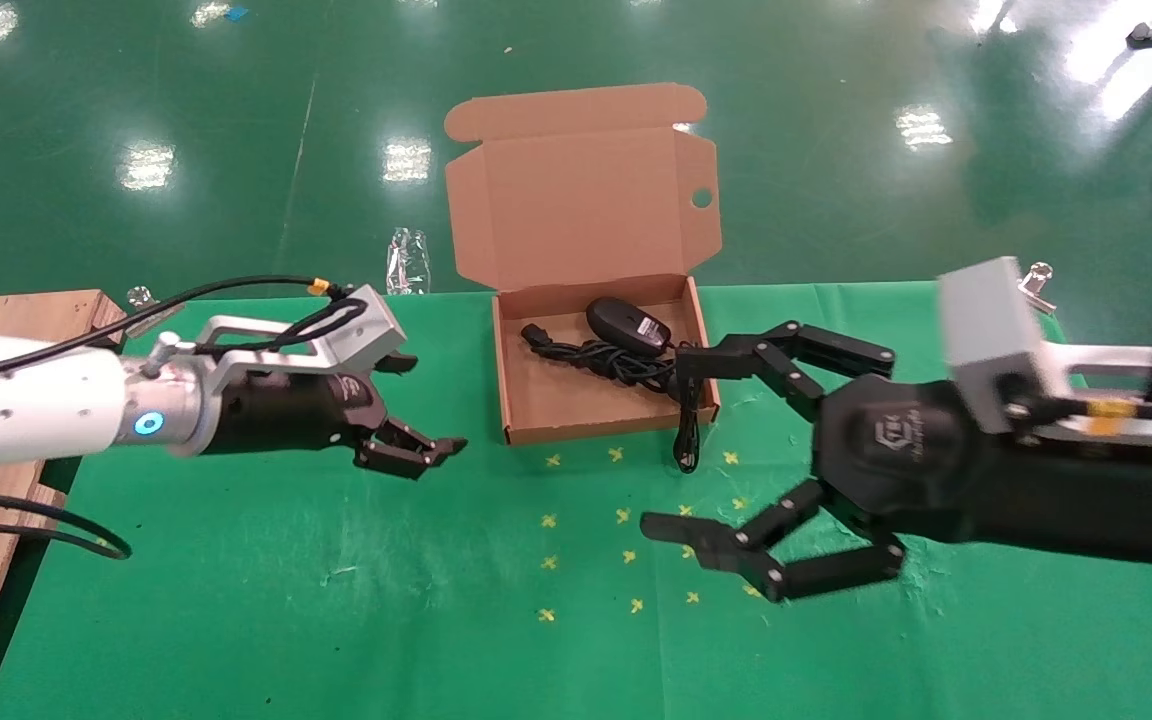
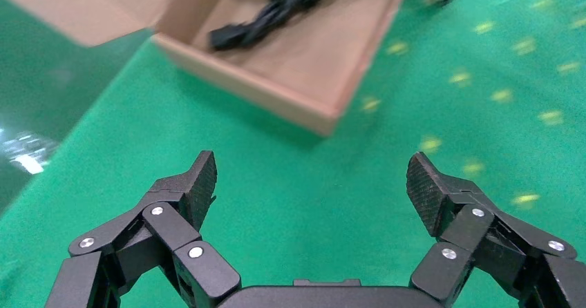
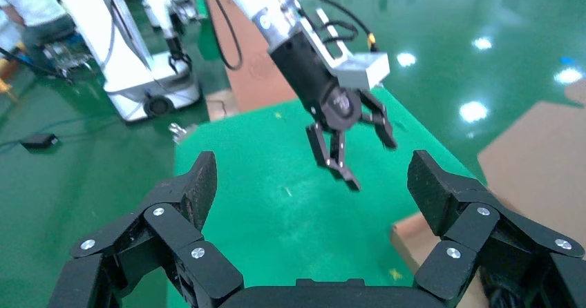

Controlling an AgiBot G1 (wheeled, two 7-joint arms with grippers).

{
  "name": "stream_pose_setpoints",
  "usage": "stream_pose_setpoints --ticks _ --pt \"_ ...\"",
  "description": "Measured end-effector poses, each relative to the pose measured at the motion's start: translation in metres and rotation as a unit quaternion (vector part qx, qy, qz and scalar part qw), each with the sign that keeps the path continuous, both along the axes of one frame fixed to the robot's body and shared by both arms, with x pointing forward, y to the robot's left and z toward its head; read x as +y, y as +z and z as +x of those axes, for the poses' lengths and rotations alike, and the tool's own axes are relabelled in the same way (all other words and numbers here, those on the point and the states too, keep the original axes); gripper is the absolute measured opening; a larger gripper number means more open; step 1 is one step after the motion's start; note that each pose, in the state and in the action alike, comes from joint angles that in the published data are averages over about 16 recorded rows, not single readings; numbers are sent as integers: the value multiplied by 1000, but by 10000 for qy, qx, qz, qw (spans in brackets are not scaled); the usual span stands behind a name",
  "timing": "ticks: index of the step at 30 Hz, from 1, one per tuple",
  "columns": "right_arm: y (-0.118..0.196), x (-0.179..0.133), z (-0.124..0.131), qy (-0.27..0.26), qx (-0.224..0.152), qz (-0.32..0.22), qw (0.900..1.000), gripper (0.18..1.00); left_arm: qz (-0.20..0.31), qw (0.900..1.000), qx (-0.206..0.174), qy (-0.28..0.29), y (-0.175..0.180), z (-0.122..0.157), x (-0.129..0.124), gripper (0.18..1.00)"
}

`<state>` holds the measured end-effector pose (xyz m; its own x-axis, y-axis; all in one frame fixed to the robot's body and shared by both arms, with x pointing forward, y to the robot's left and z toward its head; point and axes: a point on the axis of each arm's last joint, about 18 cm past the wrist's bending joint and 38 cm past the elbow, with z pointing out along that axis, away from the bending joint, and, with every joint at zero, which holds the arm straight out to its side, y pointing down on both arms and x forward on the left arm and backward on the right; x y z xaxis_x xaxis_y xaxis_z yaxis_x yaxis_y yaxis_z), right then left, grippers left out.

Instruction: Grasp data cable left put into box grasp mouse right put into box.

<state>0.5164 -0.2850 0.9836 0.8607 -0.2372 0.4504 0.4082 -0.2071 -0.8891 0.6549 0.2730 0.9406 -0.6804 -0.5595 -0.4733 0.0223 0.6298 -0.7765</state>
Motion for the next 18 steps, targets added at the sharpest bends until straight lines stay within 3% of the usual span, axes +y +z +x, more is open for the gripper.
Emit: stream_pose_setpoints --ticks 9,18 --pt "6 -13 -30 370 -156 222 9989 1001 -602 9951 189 -767 0 -36 -1 1001" --pt "9 -17 -41 502 -227 289 9981 1001 -1134 9804 100 -1606 11 -77 3 1001"
